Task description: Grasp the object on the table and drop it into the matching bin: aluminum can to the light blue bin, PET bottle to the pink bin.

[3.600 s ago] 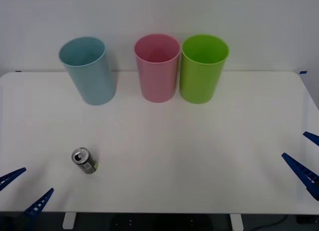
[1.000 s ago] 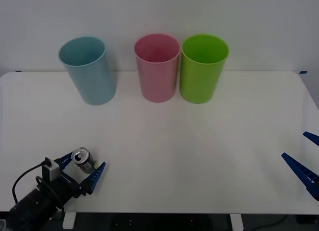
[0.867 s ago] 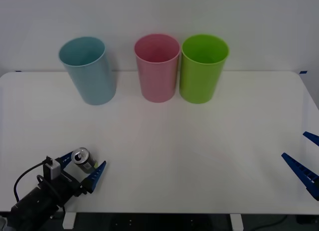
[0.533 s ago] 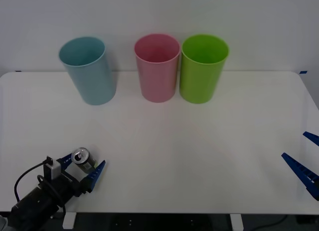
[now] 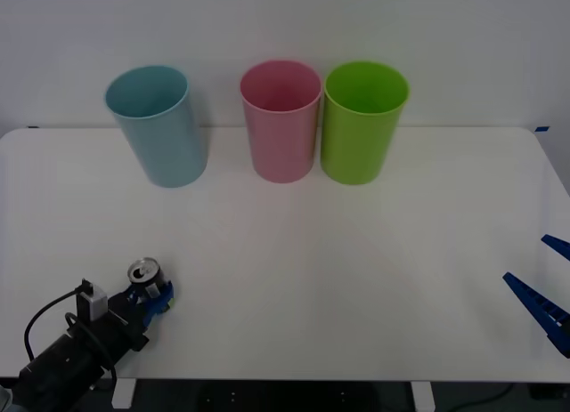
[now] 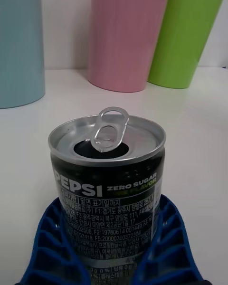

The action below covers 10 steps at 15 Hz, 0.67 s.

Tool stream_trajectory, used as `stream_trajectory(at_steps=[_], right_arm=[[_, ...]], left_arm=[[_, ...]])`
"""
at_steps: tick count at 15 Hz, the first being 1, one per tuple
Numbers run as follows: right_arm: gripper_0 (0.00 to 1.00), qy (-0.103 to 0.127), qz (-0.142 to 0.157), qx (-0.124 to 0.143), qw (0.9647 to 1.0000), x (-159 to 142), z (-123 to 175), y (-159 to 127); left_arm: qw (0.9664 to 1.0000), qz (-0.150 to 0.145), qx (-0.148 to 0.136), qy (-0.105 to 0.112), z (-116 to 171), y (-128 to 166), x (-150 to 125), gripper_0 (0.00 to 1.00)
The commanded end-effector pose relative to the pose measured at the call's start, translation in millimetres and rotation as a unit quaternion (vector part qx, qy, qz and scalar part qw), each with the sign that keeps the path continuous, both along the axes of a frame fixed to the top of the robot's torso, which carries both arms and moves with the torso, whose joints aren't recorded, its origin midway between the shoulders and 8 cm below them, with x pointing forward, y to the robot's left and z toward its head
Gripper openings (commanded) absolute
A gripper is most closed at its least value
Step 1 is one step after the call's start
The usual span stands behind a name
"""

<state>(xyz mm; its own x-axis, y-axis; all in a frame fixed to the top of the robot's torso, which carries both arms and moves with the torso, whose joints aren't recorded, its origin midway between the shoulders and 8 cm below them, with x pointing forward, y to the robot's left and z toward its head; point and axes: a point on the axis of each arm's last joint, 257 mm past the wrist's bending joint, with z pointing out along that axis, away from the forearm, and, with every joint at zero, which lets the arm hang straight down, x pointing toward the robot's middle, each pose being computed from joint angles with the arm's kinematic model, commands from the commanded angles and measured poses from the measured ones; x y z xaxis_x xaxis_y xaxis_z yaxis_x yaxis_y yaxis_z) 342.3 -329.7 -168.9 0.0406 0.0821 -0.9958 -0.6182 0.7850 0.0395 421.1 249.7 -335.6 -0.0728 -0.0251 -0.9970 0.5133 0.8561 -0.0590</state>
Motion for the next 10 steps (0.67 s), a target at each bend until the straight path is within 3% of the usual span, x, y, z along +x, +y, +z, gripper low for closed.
stream_trajectory(at_steps=[1,4,10], right_arm=[[1.0,0.0,0.0,0.0,1.0,0,0,0],[1.0,0.0,0.0,0.0,1.0,0,0,0],[1.0,0.0,0.0,0.0,1.0,0,0,0]], left_arm=[[1.0,0.001,-0.001,0.0,0,0,-1,0.0],[0.9997,-0.003,-0.018,-0.014,12,2,-2,0.0],[0.9966,0.002,-0.039,-0.073,66,12,8,0.0]])
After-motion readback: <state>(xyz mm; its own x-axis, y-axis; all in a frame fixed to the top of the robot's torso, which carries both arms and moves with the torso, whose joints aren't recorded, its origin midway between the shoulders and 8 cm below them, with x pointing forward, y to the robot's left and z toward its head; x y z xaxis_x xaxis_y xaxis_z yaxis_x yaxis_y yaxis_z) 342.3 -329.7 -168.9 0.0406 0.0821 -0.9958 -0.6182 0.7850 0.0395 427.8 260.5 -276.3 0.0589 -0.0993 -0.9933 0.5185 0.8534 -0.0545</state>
